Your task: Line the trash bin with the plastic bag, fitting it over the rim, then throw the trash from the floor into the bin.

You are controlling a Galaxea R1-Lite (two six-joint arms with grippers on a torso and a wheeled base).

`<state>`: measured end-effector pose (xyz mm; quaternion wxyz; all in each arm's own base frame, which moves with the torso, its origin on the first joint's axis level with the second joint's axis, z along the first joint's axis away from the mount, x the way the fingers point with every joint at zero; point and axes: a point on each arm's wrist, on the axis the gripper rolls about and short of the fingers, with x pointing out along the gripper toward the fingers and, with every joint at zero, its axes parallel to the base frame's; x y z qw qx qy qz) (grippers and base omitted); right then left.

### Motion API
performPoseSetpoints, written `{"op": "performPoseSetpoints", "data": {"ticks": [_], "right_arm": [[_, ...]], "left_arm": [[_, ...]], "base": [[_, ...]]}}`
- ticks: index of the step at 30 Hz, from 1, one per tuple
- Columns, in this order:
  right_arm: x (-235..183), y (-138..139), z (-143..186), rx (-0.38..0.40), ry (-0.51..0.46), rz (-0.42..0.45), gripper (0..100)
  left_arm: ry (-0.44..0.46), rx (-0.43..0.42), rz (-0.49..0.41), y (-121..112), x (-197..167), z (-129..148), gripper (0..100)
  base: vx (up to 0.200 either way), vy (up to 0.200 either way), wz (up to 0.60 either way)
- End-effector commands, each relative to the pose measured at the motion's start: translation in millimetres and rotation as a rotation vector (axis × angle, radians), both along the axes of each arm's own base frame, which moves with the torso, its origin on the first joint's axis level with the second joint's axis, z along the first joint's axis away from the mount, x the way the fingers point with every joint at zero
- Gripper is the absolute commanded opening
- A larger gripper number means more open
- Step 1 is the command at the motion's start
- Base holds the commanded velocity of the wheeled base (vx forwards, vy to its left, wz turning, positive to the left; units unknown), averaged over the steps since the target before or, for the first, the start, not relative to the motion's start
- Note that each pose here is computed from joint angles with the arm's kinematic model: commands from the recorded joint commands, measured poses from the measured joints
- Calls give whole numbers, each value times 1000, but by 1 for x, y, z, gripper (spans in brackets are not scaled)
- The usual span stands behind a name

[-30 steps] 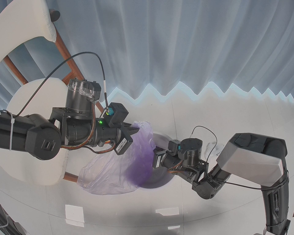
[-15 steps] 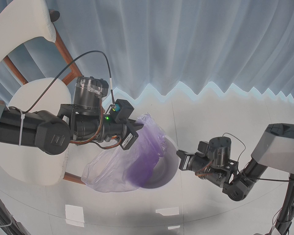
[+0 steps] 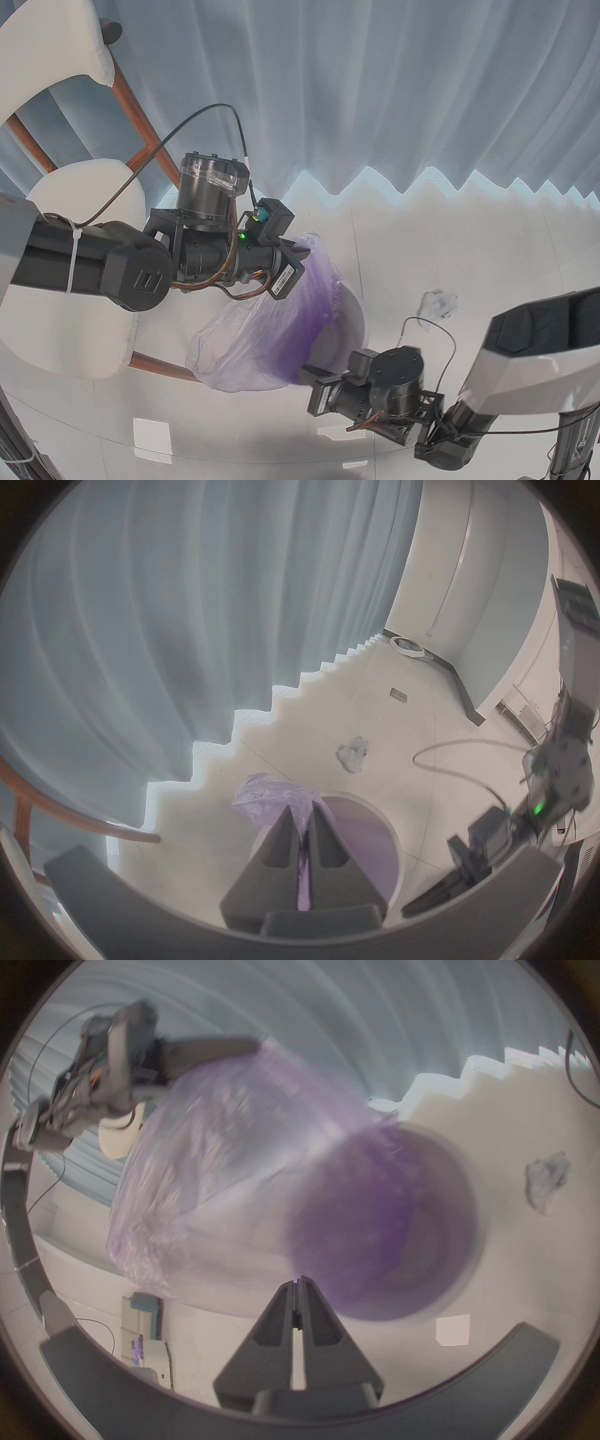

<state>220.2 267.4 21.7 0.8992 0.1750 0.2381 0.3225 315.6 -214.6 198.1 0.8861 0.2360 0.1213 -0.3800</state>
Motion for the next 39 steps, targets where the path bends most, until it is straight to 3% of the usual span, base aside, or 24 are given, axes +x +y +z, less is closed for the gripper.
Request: {"op": "performPoseSetpoints", "data": {"ticks": [1, 8, 16, 21, 31, 34, 39], "right_arm": [[-9, 46, -37, -2, 0, 80, 0], [-3, 73, -38, 50, -37, 103, 0], [11, 78, -34, 88, -68, 77, 0], [45, 63, -23, 117, -111, -52, 0], [84, 18, 1, 139, -146, -196, 0], [67, 15, 1, 110, -118, -171, 0], [-3, 28, -32, -17, -4, 1, 0]], "left_arm": [[3, 0, 5, -2, 0, -1, 0], [18, -12, 13, -2, -1, -2, 0], [22, -9, 12, -2, -1, -4, 0], [23, -8, 10, -3, -1, -5, 0], [27, -6, 4, -6, -1, -7, 0], [25, -8, 4, -6, -1, -6, 0], [7, -19, 5, -6, 0, -4, 0]], "base": [[0, 0, 0], [0, 0, 0], [0, 0, 0], [0, 0, 0], [0, 0, 0], [0, 0, 0], [0, 0, 0]]}}
